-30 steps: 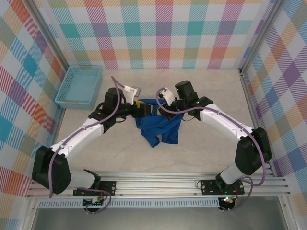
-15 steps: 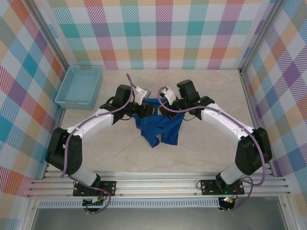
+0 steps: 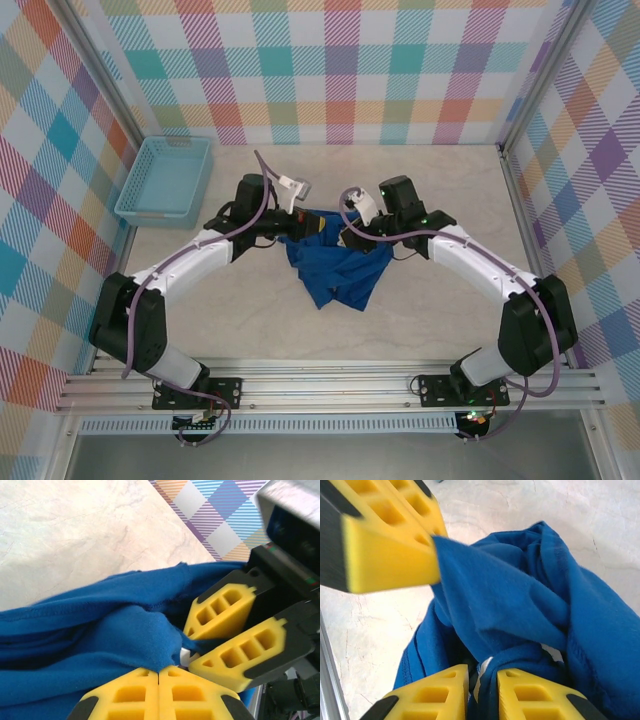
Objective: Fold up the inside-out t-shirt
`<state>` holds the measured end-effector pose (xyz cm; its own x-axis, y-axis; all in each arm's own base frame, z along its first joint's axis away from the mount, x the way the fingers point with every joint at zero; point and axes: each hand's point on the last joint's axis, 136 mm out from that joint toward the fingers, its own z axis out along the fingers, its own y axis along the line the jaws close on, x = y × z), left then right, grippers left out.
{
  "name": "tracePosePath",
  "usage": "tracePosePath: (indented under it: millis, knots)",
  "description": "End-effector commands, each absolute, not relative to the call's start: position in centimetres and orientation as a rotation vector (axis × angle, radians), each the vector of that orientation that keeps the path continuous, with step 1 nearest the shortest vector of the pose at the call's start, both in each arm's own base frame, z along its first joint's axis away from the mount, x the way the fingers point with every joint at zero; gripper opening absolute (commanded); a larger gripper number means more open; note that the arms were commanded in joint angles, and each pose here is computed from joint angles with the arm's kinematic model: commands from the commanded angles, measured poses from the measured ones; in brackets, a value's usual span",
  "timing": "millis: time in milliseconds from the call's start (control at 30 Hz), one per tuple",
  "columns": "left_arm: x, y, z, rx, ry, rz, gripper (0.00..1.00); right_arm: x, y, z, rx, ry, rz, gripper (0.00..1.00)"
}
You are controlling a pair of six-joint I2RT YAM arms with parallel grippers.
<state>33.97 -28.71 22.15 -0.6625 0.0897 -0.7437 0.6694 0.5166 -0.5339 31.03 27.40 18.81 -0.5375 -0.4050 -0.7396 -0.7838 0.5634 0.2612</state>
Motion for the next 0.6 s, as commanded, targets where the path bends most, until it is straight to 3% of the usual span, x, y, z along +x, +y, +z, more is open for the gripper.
tracePosePath:
  millis: [0, 300, 567]
  knots:
    - [33.6, -28.6, 24.7, 0.615, 2.009, -1.147, 0.00, 31.1, 27.5, 19.5, -0.934, 2.137, 0.799, 0.21]
    - [35.0, -26.7, 24.1, 0.509, 2.062, -1.018, 0.00, 31.0, 27.0, 18.5, -0.924, 2.167, 0.776, 0.05]
    - [38.9, -19.9, 18.1, 0.151, 2.296, -0.546, 0.00, 31.2, 26.9, 24.6, -0.812, 2.027, 0.861, 0.00]
